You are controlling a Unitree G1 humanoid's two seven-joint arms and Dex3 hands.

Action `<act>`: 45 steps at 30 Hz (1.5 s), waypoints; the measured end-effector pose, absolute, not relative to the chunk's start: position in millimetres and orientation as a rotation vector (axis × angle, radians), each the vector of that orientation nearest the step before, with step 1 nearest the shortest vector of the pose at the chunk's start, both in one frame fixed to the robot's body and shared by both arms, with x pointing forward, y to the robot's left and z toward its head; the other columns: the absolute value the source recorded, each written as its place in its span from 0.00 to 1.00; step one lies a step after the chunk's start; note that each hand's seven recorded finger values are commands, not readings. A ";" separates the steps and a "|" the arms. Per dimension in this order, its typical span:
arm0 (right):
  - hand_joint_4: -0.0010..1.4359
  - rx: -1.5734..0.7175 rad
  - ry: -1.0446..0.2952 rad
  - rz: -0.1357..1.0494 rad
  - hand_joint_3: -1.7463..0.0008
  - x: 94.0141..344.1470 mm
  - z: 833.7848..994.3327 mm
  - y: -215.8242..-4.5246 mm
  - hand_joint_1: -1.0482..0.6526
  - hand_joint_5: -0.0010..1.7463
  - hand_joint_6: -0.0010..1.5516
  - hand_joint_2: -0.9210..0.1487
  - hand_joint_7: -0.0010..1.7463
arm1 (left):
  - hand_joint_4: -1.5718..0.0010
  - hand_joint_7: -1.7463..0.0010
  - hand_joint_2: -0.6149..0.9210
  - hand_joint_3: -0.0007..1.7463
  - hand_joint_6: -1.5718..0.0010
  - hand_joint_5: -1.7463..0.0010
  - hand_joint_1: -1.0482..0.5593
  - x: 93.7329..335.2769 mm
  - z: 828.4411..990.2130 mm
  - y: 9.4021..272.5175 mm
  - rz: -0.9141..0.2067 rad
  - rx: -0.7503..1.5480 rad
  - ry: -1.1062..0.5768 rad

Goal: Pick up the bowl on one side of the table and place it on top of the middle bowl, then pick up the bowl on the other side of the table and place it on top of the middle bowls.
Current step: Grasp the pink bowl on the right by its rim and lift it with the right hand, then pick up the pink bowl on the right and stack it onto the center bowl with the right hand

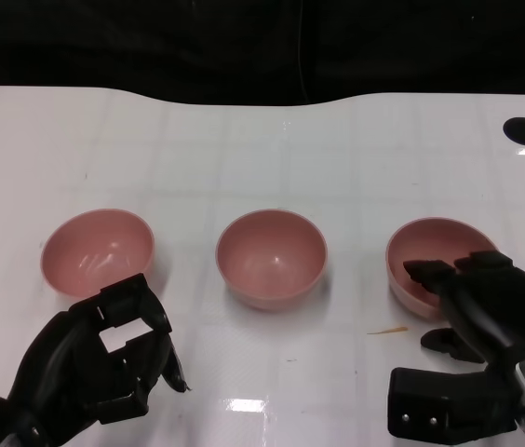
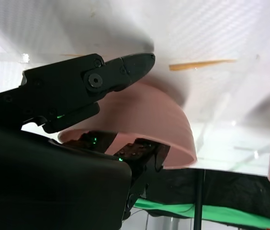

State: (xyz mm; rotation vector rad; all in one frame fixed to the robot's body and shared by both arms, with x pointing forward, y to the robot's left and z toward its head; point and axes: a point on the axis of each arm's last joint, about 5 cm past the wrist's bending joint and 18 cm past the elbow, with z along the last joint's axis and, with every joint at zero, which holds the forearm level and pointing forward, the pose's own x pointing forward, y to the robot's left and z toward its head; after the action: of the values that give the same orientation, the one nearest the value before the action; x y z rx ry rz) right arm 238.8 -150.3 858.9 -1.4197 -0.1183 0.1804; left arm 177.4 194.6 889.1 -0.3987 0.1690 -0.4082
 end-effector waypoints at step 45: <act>0.66 -1.152 -0.662 0.109 0.41 251.1 893.1 -114.7 0.48 1.00 0.45 0.38 1.00 | 0.54 0.15 0.66 0.72 0.54 0.00 0.49 181.9 888.9 193.0 -0.408 -0.404 0.173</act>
State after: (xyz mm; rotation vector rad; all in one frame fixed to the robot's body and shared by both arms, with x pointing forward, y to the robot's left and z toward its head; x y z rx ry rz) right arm 251.1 -114.7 893.1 -1.1520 -0.6617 0.1092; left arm 181.9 193.0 888.9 -0.4039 0.1728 -0.4078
